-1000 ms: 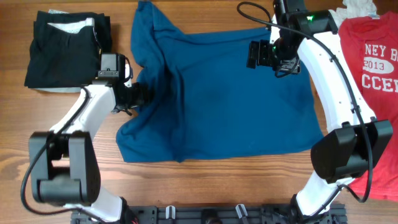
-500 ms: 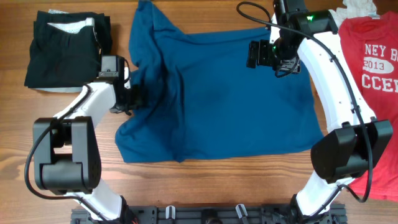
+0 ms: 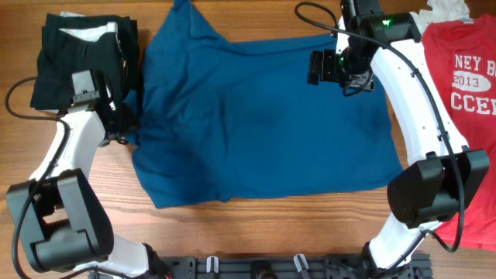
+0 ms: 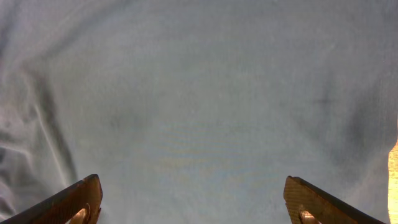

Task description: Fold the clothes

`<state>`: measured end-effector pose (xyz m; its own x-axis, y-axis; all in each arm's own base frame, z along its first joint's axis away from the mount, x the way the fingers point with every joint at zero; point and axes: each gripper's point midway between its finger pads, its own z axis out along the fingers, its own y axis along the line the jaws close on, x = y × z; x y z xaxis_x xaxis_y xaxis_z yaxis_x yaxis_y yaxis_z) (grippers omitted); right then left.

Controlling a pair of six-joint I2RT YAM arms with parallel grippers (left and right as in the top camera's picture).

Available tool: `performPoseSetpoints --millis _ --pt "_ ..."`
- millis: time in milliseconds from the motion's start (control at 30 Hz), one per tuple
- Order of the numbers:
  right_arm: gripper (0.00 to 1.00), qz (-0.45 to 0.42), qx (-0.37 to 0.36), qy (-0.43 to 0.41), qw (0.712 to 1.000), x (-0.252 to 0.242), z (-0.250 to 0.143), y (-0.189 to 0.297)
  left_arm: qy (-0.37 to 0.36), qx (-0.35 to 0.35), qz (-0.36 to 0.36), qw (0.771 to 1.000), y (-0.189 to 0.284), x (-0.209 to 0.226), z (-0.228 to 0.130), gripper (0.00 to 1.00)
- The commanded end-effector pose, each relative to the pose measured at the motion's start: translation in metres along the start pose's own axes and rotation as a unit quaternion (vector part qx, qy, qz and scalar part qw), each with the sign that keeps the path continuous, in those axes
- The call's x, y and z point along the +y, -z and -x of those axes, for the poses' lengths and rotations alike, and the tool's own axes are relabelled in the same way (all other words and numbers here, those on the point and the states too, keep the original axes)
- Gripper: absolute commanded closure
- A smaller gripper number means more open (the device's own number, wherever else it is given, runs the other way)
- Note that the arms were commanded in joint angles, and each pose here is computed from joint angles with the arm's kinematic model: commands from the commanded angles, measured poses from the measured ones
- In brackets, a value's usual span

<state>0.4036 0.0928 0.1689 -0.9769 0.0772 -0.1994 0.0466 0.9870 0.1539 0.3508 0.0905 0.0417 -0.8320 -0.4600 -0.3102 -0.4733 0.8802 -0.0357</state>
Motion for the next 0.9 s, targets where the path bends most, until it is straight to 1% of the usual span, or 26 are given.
performPoseSetpoints --millis 0,100,233,267,300,333,433,533,667,767,833,867 --pt "0.11 0.005 -0.015 0.005 1.0 0.001 0.006 0.003 0.001 -0.012 -0.002 1.0 0.011 0.001 0.005 0.29" --pt "0.11 0.015 -0.051 -0.016 0.998 0.002 0.013 0.03 0.016 -0.02 -0.006 1.0 0.038 0.0 0.013 0.24" --pt "0.11 0.029 -0.102 -0.016 0.994 0.005 0.005 0.081 0.045 -0.069 -0.036 0.996 0.097 -0.006 0.025 0.16" --pt "0.11 0.03 -0.108 -0.02 0.993 0.004 -0.001 0.092 0.045 -0.084 -0.061 0.994 0.116 -0.012 0.024 0.14" --pt "0.11 0.023 -0.114 -0.031 0.993 -0.001 -0.017 0.112 0.04 -0.099 -0.096 0.99 0.14 -0.02 0.019 0.12" --pt "0.11 0.015 -0.112 -0.043 0.993 -0.006 -0.028 0.122 0.036 -0.104 -0.119 0.987 0.157 -0.025 0.011 0.12" --pt "0.11 -0.001 -0.089 -0.076 0.993 -0.016 -0.062 0.139 0.023 -0.101 -0.142 0.984 0.185 -0.032 -0.015 0.13" --pt "0.11 -0.012 -0.059 -0.109 0.992 -0.023 -0.088 0.141 0.003 -0.077 -0.149 0.986 0.194 -0.042 -0.04 0.14" --pt "0.1 -0.035 -0.042 -0.129 0.99 -0.035 -0.106 0.129 -0.011 -0.008 -0.148 0.989 0.184 -0.059 -0.081 0.15" --pt "0.07 -0.036 -0.03 -0.132 0.99 -0.038 -0.111 0.106 -0.027 0.043 -0.144 0.988 0.165 -0.074 -0.118 0.15" --pt "0.07 -0.018 -0.019 -0.129 0.991 -0.032 -0.111 0.084 -0.032 0.071 -0.139 0.987 0.153 -0.08 -0.14 0.15" --pt "0.07 -0.004 -0.013 -0.123 0.992 -0.028 -0.111 0.072 -0.035 0.092 -0.133 0.986 0.145 -0.083 -0.157 0.15"
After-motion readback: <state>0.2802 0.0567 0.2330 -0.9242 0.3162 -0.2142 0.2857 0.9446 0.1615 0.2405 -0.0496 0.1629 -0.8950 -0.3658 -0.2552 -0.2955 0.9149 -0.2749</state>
